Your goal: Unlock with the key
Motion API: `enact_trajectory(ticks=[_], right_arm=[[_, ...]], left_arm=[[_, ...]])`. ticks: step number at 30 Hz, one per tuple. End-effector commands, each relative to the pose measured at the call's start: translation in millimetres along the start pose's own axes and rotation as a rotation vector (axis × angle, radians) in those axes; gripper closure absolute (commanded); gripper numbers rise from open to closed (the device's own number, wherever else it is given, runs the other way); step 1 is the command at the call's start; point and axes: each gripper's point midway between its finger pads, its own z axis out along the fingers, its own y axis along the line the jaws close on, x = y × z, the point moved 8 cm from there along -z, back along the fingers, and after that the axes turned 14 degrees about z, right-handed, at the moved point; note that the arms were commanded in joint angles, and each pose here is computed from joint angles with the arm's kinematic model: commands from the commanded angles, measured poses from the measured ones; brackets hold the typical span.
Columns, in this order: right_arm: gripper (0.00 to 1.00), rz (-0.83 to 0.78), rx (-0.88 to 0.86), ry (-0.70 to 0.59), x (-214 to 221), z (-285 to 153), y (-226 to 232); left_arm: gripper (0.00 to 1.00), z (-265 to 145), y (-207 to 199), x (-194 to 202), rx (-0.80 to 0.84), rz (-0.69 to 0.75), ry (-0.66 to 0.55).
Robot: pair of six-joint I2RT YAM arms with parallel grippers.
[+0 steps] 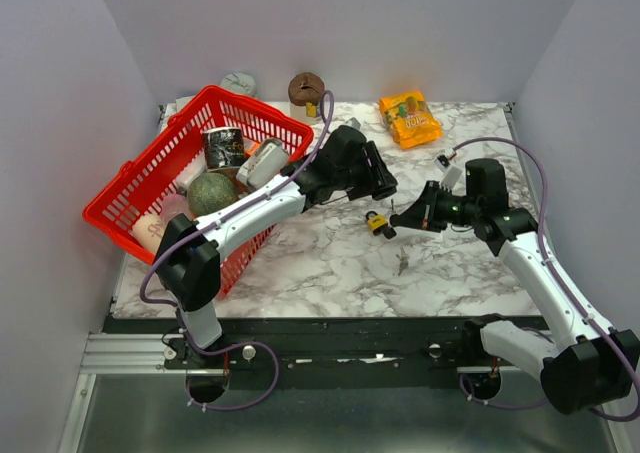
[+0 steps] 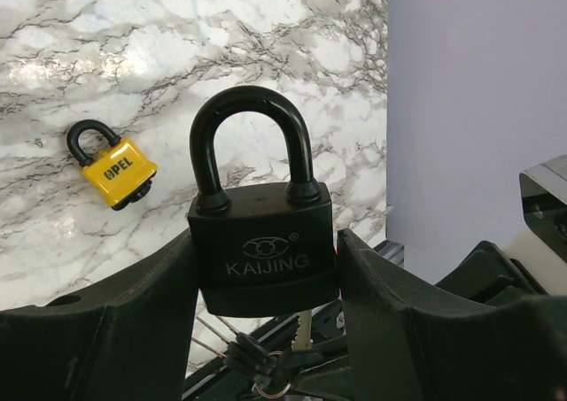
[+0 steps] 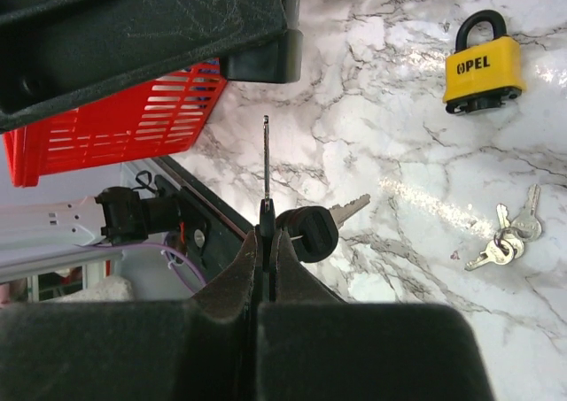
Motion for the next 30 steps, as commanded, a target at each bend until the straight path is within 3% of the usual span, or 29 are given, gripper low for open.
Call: enact_trajectory(ticks=[1,30], right_arm=[[0.99,-0.018,-0.016,0.014,0.3,-4.1,6.9],[0.99,0.028,0.003,0.006,1.9,3.3,-1.8]], left_arm=[[1.0,-24.8,-30.9,-20.2,0.108,0.018,-0.096],[1.0,-21.6,-41.0,-0.4,0.141,0.041,-0.041]])
